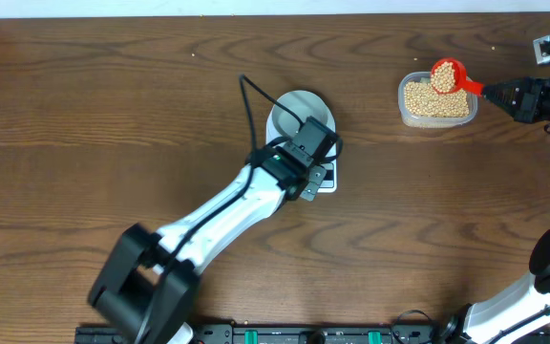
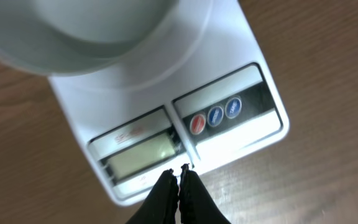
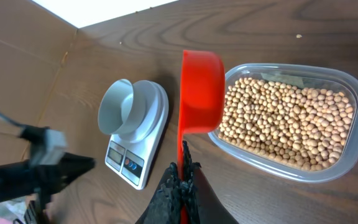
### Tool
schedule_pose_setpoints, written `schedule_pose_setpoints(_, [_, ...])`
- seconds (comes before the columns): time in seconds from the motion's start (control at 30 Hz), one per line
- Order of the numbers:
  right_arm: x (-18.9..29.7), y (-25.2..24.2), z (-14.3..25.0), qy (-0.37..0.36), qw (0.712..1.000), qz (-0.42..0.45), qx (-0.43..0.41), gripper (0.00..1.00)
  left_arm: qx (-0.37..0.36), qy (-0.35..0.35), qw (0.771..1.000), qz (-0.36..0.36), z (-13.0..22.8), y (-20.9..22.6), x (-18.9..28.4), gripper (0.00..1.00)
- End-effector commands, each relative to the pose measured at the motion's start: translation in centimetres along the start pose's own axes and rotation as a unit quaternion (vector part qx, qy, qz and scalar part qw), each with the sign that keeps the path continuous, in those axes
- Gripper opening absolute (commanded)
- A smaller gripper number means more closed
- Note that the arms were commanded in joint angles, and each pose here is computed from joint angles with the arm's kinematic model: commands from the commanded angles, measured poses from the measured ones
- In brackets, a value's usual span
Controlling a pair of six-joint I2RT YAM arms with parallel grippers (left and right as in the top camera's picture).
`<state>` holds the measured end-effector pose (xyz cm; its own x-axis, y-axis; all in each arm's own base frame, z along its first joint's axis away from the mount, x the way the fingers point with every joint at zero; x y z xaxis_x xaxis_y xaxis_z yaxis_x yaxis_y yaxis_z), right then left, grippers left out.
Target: Scoop item into bowl and weigh 50g on scale
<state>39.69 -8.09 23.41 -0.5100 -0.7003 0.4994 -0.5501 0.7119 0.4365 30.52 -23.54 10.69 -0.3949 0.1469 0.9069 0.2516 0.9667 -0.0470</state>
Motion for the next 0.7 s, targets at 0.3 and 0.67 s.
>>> schedule_pose_setpoints(0.3, [0.5,1.0,-0.8,-0.012,1.0,-0.005,0.023,0.01,0.028,-0.001,1.0,-0.003,-0.6,0.6,-2.2,0.07])
schedule_pose_setpoints(0.67, [0.5,1.2,-0.7,-0.009,1.0,-0.008,0.013,0.01,0.028,0.016,0.999,0.018,0.2,-0.1,-3.7,0.07])
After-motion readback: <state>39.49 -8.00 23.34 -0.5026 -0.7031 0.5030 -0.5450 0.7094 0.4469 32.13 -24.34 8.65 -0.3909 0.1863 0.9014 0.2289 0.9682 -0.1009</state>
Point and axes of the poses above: each gripper's point midway between its finger pads, its own x axis back along the fingers, its own y axis along the line the jaws close on, z = x × y, the point moved 4 cm from there along x, back along the fingers, and after that the axes turned 14 degrees about x, right-handed, at the moved point
